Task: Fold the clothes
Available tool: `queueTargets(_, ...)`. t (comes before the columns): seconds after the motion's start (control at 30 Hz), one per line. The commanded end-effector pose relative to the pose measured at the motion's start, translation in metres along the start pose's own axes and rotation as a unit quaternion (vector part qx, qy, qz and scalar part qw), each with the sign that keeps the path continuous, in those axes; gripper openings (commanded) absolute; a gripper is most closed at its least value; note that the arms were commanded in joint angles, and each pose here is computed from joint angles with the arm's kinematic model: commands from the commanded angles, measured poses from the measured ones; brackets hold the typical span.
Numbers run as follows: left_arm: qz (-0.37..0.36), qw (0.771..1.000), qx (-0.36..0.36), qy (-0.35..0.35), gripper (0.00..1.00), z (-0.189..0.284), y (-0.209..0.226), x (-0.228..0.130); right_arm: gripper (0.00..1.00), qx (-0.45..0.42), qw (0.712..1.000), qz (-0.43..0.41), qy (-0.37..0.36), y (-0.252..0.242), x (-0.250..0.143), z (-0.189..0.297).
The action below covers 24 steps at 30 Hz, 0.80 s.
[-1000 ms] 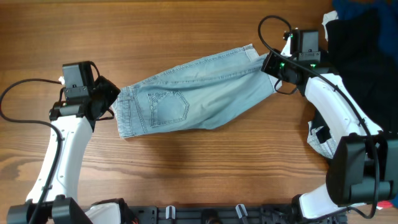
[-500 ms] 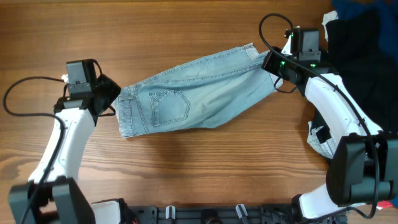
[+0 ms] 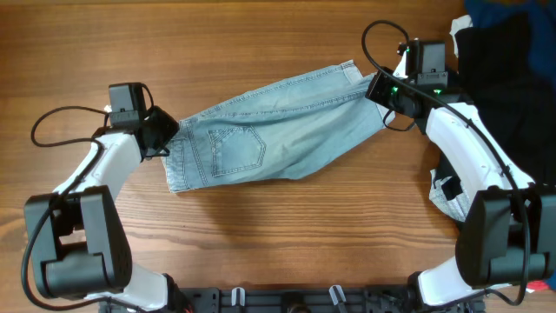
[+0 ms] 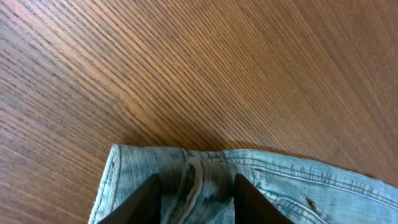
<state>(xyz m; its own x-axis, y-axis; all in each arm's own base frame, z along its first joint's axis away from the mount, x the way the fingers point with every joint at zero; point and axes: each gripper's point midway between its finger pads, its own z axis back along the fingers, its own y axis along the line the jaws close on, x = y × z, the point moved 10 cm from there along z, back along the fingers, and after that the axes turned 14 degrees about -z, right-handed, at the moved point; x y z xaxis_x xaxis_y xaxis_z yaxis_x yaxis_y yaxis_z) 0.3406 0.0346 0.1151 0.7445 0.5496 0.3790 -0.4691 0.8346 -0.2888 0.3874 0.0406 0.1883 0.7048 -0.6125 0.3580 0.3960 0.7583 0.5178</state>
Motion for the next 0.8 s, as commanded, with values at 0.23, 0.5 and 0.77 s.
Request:
queueTargets(0.23,-0.006,1.000,0.005,0.019,0.17,-0.018,0.004,-0.002,0.04,-0.006,1.000,-0.006,-0.015,0.001,0.009,0.001)
queueTargets(0.5,-0.016,1.000,-0.021,0.009,0.04,0.013,-0.001,0.003,0.06,-0.006,1.000,-0.006,-0.018,0.002,0.010,0.001)
queueTargets(0.77,-0.010,1.000,0.015,0.006,0.04,0.074,0.004,-0.009,0.06,-0.004,1.000,-0.005,-0.020,0.002,0.010,0.000)
